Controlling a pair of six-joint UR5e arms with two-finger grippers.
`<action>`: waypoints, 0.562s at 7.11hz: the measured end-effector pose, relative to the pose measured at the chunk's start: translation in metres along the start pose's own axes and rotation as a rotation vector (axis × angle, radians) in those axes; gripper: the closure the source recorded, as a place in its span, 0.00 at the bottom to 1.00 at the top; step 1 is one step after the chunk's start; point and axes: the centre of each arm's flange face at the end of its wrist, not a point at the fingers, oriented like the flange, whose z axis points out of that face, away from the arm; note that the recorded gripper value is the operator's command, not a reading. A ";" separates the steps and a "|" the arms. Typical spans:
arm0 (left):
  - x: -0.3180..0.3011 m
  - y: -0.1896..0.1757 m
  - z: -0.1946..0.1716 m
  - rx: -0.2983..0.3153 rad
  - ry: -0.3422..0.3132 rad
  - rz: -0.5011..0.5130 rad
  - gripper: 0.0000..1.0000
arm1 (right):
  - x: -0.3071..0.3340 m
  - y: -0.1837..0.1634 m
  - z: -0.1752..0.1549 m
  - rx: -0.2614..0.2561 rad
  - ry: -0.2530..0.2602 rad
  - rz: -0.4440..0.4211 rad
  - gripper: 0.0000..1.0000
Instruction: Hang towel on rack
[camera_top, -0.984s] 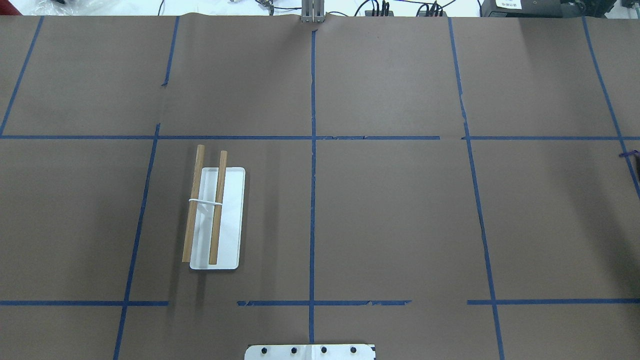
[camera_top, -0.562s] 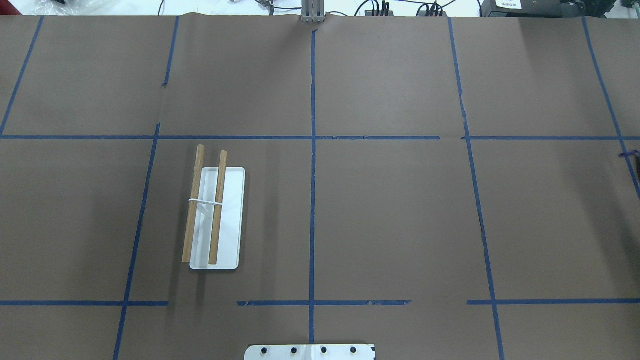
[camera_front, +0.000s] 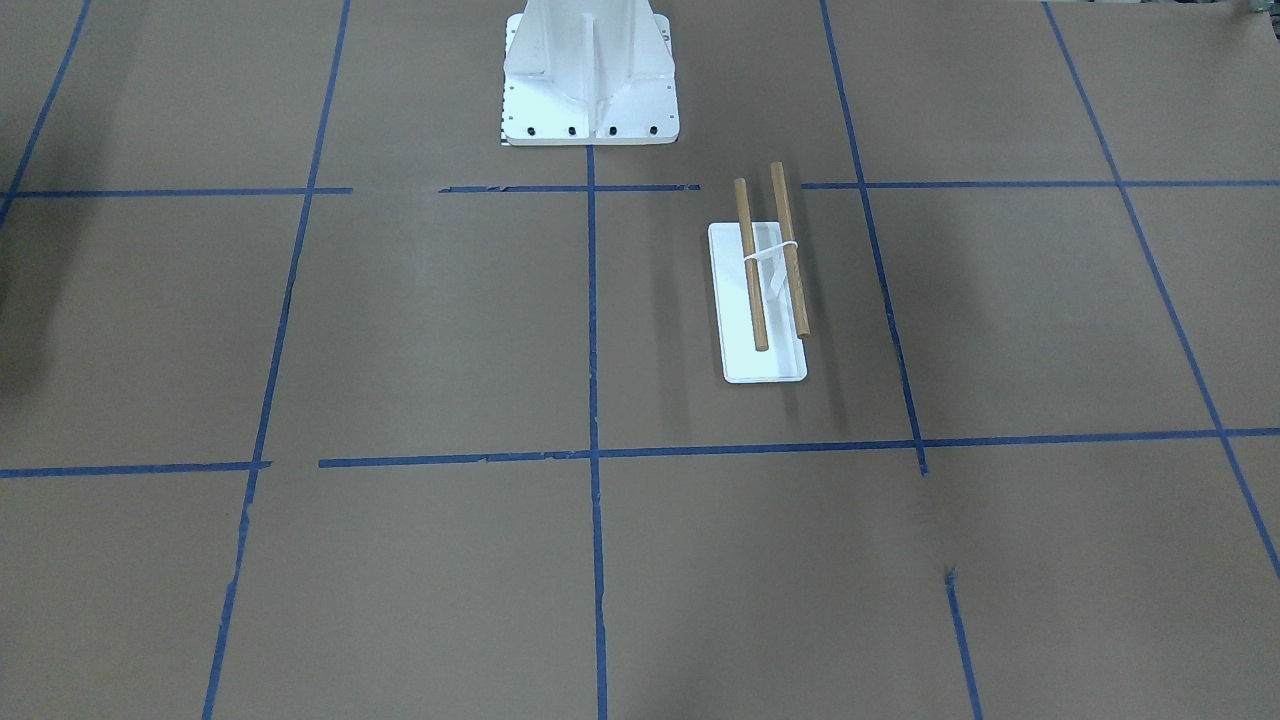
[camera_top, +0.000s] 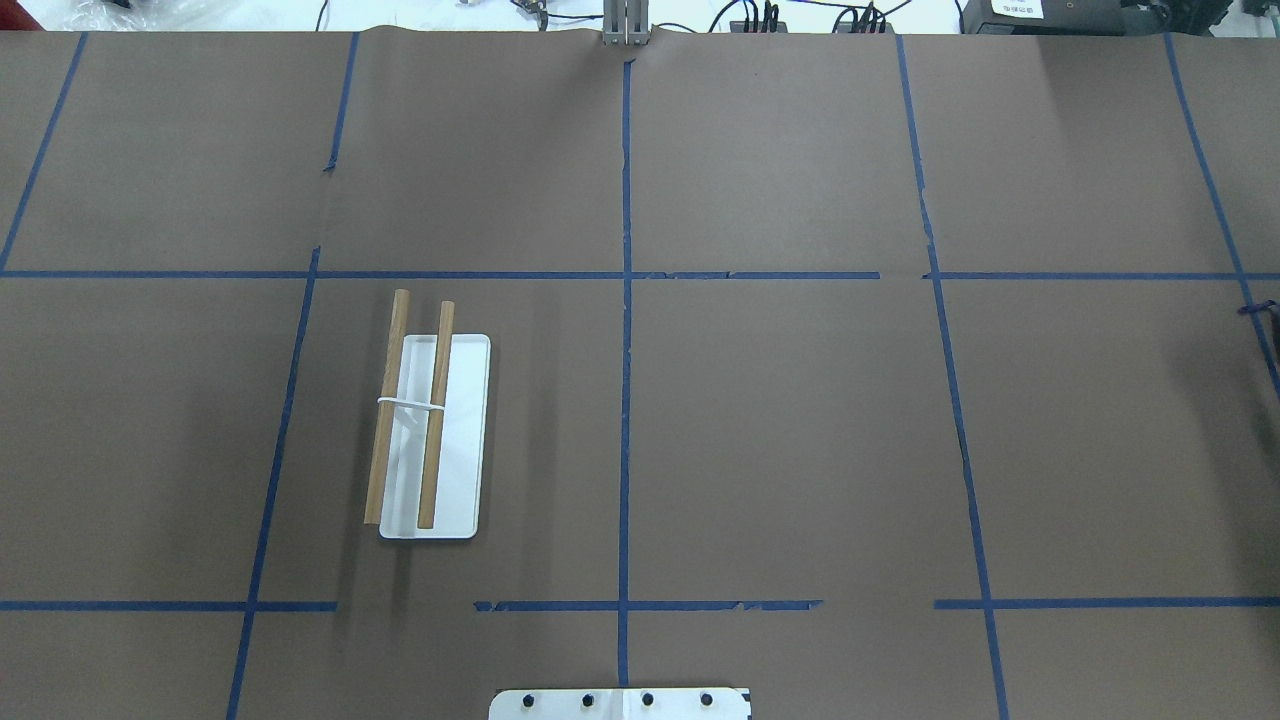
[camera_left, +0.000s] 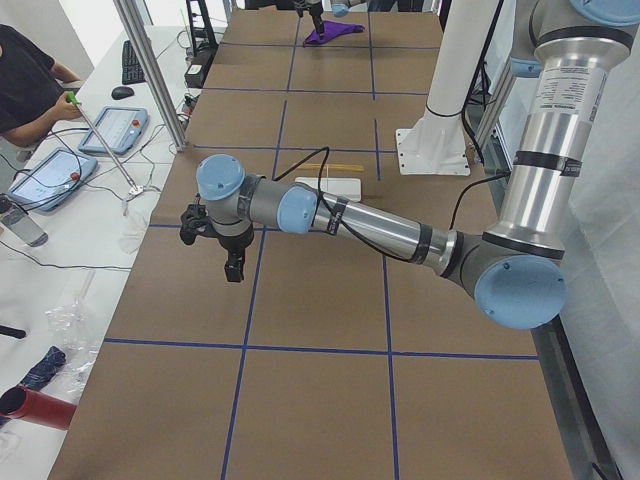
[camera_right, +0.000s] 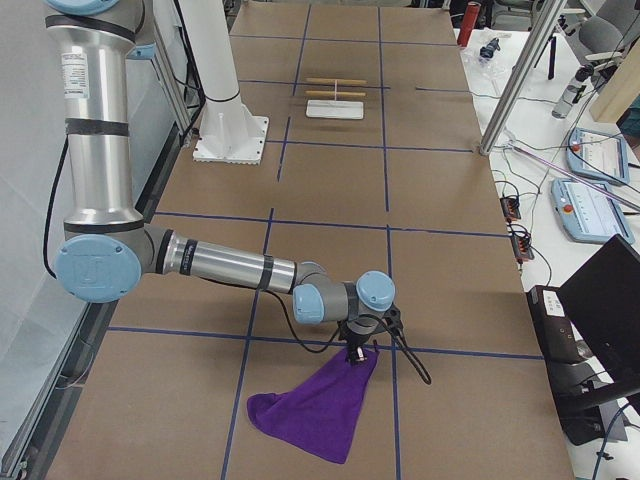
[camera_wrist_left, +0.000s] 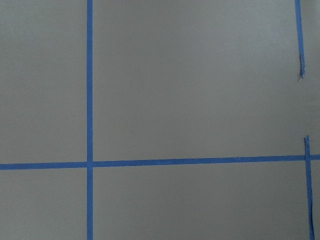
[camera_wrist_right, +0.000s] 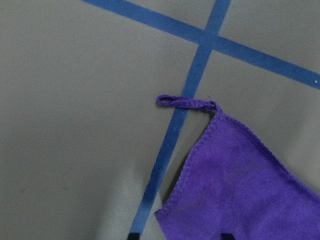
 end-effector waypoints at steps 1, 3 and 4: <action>0.000 0.000 0.000 0.000 0.000 0.001 0.00 | 0.002 -0.008 0.006 -0.009 -0.001 0.001 0.19; 0.001 0.000 0.000 0.000 -0.001 0.002 0.00 | 0.001 -0.014 0.011 -0.019 0.003 -0.003 0.38; 0.001 0.000 0.000 0.000 0.000 0.002 0.00 | 0.001 -0.015 0.012 -0.022 0.009 -0.004 0.73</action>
